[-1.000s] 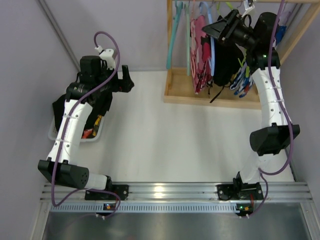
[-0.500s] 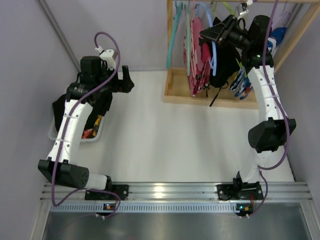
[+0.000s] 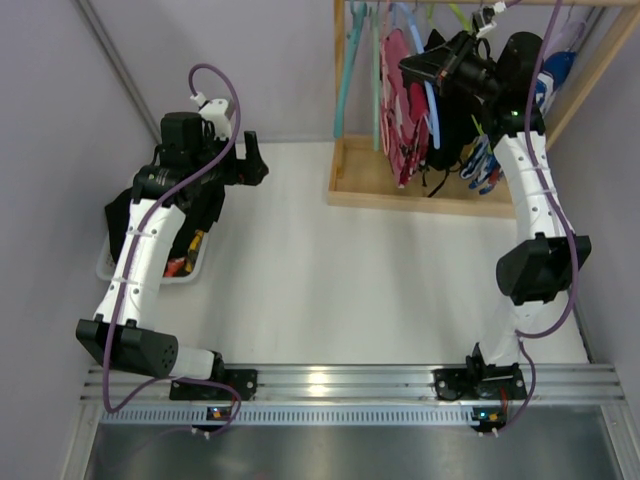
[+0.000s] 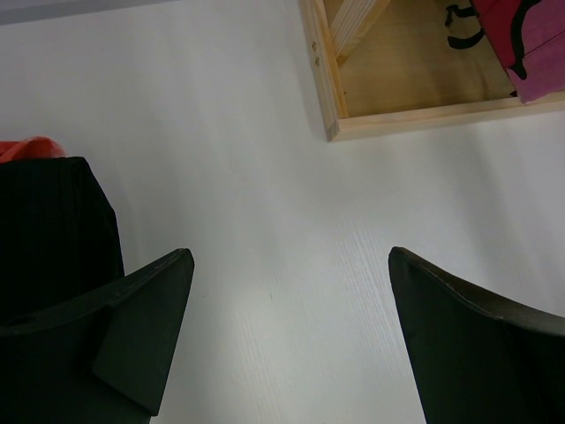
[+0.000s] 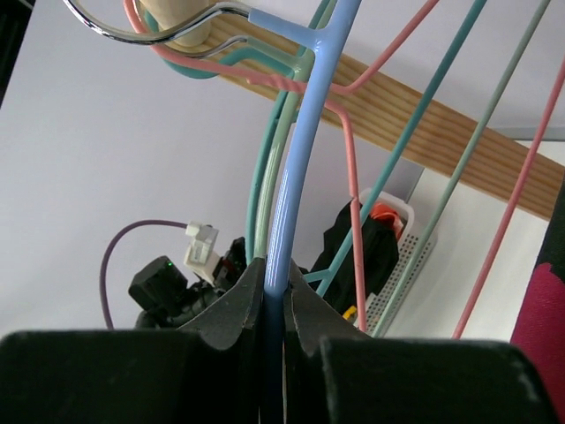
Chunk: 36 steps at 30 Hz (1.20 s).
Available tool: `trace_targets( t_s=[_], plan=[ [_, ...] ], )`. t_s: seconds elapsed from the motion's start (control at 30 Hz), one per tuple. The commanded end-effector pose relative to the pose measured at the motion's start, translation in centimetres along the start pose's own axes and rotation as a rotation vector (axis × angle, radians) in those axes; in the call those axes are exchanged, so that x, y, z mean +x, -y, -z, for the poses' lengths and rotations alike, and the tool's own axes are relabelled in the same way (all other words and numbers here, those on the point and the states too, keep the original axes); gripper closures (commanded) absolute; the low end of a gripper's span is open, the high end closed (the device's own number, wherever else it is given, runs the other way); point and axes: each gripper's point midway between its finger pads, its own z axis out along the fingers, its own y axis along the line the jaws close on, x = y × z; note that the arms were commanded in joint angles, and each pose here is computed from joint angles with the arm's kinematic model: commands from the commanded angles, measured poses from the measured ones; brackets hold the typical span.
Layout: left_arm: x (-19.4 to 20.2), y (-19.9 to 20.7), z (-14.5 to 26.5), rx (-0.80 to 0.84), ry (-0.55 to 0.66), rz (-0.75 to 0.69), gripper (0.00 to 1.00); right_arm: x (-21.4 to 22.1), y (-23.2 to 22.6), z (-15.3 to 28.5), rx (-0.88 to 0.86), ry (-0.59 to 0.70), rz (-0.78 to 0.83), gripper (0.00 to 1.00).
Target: Remove the trousers from the hanger
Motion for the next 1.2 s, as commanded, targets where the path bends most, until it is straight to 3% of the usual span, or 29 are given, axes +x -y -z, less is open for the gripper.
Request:
trace_targets(
  t_s=[0.0, 0.4, 0.6, 0.77, 0.93, 1.17],
  plan=[
    [-2.4, 0.1, 0.6, -0.001, 0.084, -0.012, 0.02, -0.8, -11.3, 2.7, -0.280, 0.066, 0.275, 1.00],
    [-5.4, -0.2, 1.7, -0.033, 0.277, -0.030, 0.02, -0.8, -17.3, 6.1, -0.404, 0.131, 0.378, 1.00],
    [-5.4, 0.7, 2.7, 0.013, 0.344, -0.058, 0.01, -1.1, -17.4, 6.7, -0.388, 0.156, 0.386, 1.00],
    [-5.9, 1.8, 3.8, 0.067, 0.428, -0.181, 0.01, 0.2, -15.9, 7.4, -0.345, 0.145, 0.341, 1.00],
    [-2.9, 2.9, 3.8, 0.152, 0.447, -0.325, 0.01, 2.3, -14.7, 8.7, -0.319, 0.141, 0.289, 1.00],
    [4.7, 3.2, 1.7, 0.202, 0.399, -0.560, 0.02, 4.6, -14.9, 11.2, -0.286, 0.175, 0.257, 1.00]
  ],
)
